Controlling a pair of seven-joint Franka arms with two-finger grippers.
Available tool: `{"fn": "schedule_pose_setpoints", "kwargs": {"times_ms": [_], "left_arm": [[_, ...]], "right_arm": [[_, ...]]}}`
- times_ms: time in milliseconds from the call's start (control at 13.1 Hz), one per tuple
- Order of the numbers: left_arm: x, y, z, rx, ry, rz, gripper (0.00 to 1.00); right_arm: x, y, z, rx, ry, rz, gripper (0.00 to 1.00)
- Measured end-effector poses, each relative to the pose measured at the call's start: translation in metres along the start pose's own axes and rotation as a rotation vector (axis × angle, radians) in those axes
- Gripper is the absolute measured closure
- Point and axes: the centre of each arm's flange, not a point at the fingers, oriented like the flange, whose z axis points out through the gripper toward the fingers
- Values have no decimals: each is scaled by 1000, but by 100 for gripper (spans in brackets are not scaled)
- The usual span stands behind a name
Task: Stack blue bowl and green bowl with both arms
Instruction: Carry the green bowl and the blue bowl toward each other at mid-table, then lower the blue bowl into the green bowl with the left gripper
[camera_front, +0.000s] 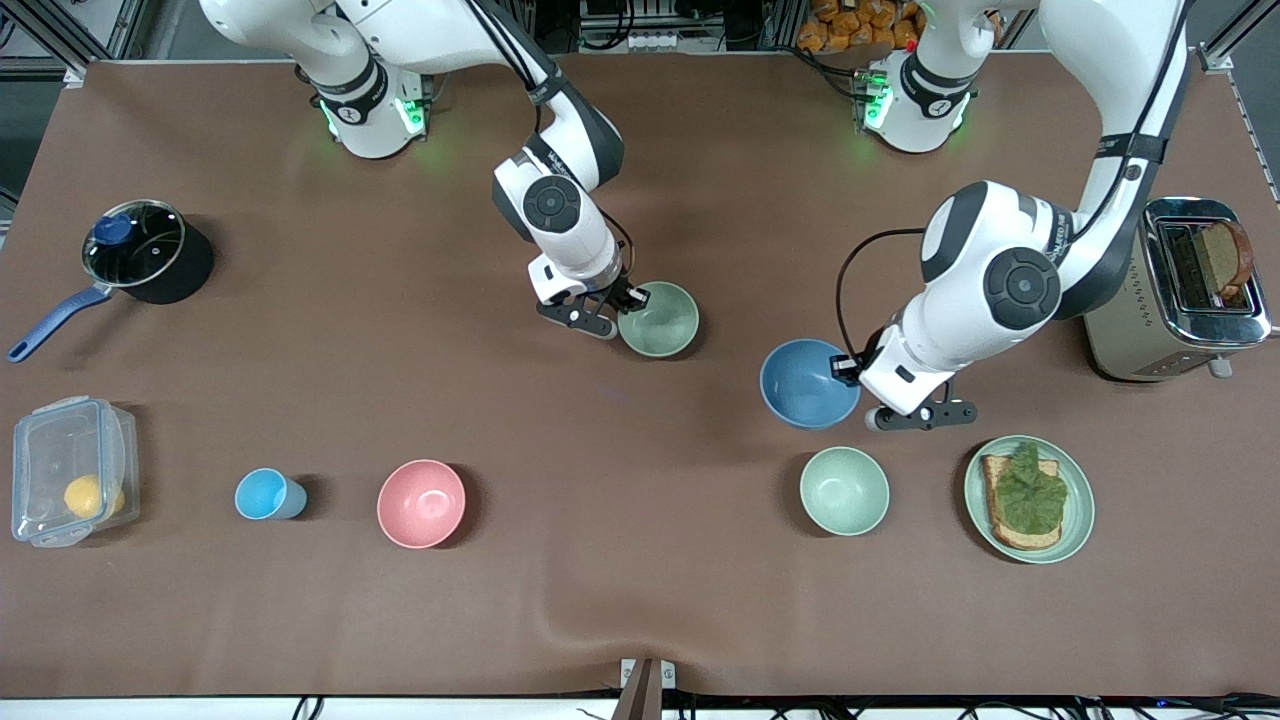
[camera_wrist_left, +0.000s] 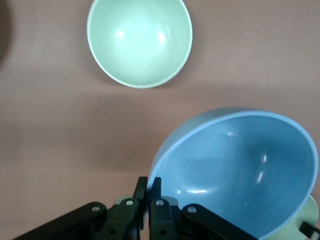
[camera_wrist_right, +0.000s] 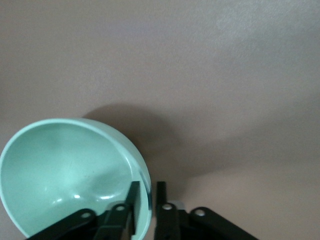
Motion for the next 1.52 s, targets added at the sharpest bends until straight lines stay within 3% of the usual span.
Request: {"fn": "schedule_pose_setpoints", "kwargs": {"times_ms": [381, 533, 914, 1143, 1295, 1524], "left_arm": [[-18, 29, 22, -37, -73, 14, 95], [-31, 49, 36, -52, -110, 28, 95], [-70, 105, 72, -39, -175, 111, 95], [-83, 121, 83, -31, -191, 134, 95], [-82, 119, 87, -28, -197, 131, 95], [-83, 120, 92, -25, -206, 125, 95]], "right_arm": [[28, 2, -17, -14, -7, 54, 23], [54, 8, -37, -21, -52, 187, 3], [89, 23, -60, 57, -201, 541, 0], [106, 37, -50, 90, -284, 681, 0], [112, 46, -33, 78, -312, 730, 0], [118, 52, -11, 84, -310, 776, 0]]}}
